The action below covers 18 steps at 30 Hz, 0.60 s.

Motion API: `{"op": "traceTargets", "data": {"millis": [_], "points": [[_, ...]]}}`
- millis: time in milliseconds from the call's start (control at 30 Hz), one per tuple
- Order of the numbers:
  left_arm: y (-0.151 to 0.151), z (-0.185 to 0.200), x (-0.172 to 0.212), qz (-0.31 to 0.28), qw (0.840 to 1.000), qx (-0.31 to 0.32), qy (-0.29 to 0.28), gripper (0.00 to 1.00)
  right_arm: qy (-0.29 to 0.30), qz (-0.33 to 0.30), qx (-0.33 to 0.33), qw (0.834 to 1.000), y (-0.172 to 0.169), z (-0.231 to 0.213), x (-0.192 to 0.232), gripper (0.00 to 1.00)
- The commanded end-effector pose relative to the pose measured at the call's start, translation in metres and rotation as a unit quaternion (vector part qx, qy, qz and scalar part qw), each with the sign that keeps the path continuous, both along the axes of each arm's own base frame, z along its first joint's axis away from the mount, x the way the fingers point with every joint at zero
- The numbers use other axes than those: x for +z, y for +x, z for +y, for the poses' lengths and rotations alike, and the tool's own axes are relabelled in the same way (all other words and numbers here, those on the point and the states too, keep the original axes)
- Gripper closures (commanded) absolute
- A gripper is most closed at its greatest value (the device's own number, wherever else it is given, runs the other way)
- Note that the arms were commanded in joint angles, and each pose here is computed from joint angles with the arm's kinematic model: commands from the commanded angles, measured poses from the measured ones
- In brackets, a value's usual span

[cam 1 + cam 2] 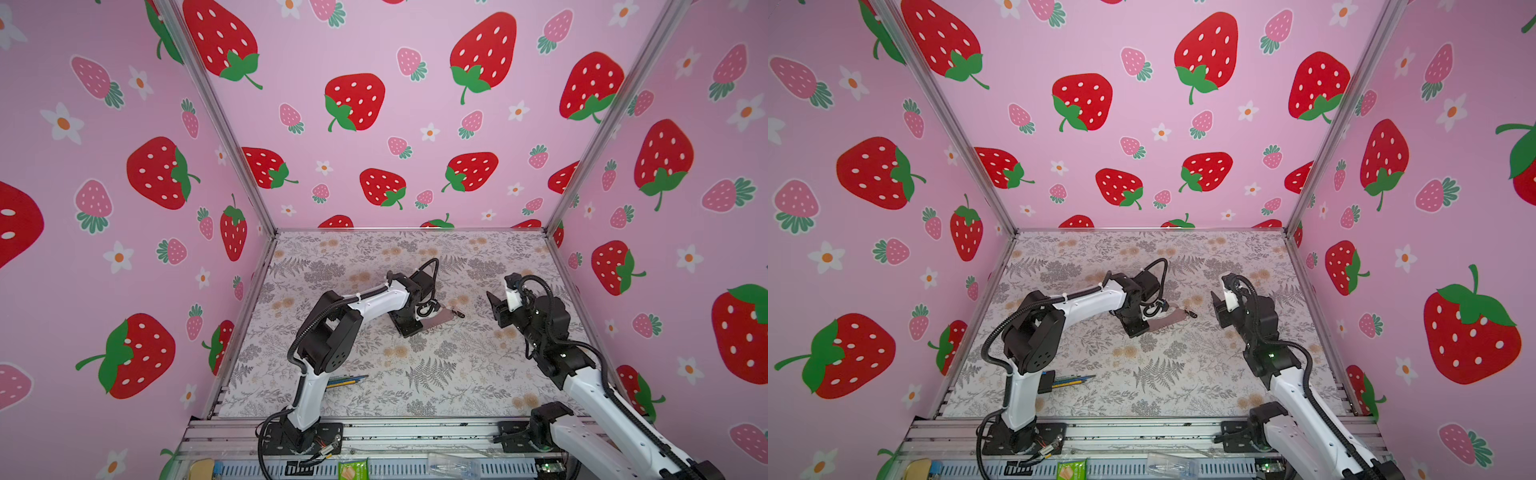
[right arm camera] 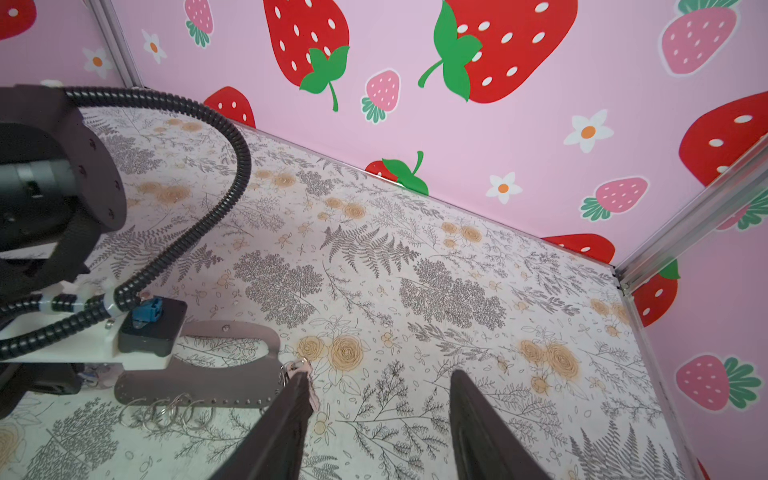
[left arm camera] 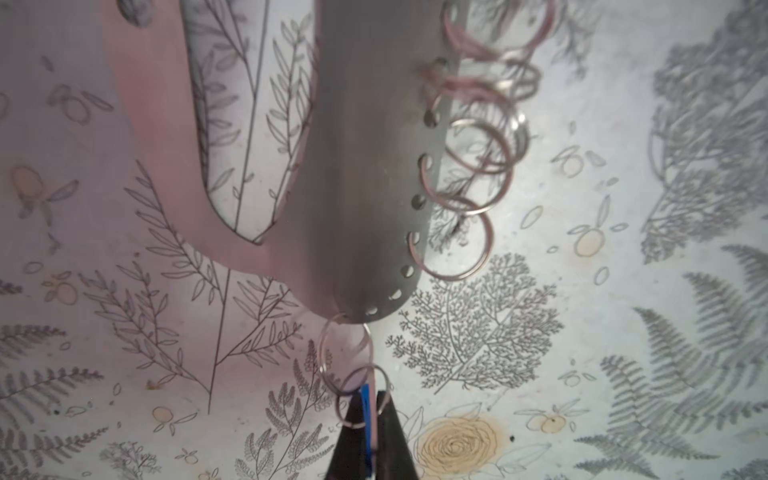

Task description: Put the keys on the keyring

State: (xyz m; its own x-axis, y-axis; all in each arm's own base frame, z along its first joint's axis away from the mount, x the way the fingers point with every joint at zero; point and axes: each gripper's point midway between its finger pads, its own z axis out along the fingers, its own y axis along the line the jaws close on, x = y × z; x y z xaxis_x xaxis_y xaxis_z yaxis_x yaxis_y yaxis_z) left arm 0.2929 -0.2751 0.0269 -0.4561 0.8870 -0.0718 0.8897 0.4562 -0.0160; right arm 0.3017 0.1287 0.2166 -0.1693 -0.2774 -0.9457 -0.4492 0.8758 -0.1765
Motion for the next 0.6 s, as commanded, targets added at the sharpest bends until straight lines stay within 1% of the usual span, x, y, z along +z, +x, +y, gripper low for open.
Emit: {"op": "traceTargets", "data": {"millis": [0, 100, 233, 333, 367, 400, 433, 467, 500, 533, 567], "points": [[-0.002, 0.016, 0.004, -0.007, 1.000, 0.019, 0.013, 0.82, 0.006, 0.000, -0.001, 1.000, 0.000, 0.000, -0.002, 0.43], [0.000, 0.030, 0.023, -0.023, 0.998, 0.052, -0.013, 0.74, -0.001, 0.003, -0.016, 1.000, 0.000, -0.006, -0.007, 0.42], [-0.001, 0.061, 0.052, -0.038, 0.992, 0.112, -0.043, 0.68, -0.009, 0.002, -0.044, 0.999, 0.003, -0.016, -0.015, 0.40], [0.007, 0.081, 0.074, -0.070, 0.980, 0.168, -0.084, 0.64, -0.007, -0.003, -0.081, 0.997, 0.011, -0.027, -0.018, 0.37], [0.016, 0.087, 0.083, -0.092, 0.971, 0.196, -0.104, 0.63, -0.003, -0.010, -0.101, 0.995, 0.015, -0.034, -0.018, 0.35], [0.029, 0.095, 0.097, -0.128, 0.956, 0.228, -0.128, 0.63, 0.004, -0.022, -0.122, 0.992, 0.019, -0.041, -0.018, 0.31], [0.041, 0.104, 0.109, -0.171, 0.939, 0.261, -0.146, 0.63, 0.014, -0.035, -0.142, 0.989, 0.023, -0.048, -0.016, 0.28], [0.056, 0.120, 0.125, -0.226, 0.912, 0.300, -0.167, 0.60, 0.025, -0.049, -0.164, 0.985, 0.027, -0.058, -0.015, 0.24], [0.070, 0.144, 0.138, -0.287, 0.874, 0.348, -0.179, 0.46, 0.034, -0.058, -0.190, 0.980, 0.032, -0.070, -0.018, 0.15], [0.080, 0.166, 0.146, -0.339, 0.835, 0.391, -0.188, 0.30, 0.038, -0.066, -0.208, 0.975, 0.036, -0.078, -0.020, 0.01], [0.088, 0.192, 0.149, -0.382, 0.789, 0.436, -0.204, 0.18, 0.031, -0.073, -0.227, 0.971, 0.041, -0.086, -0.024, 0.01]]}}
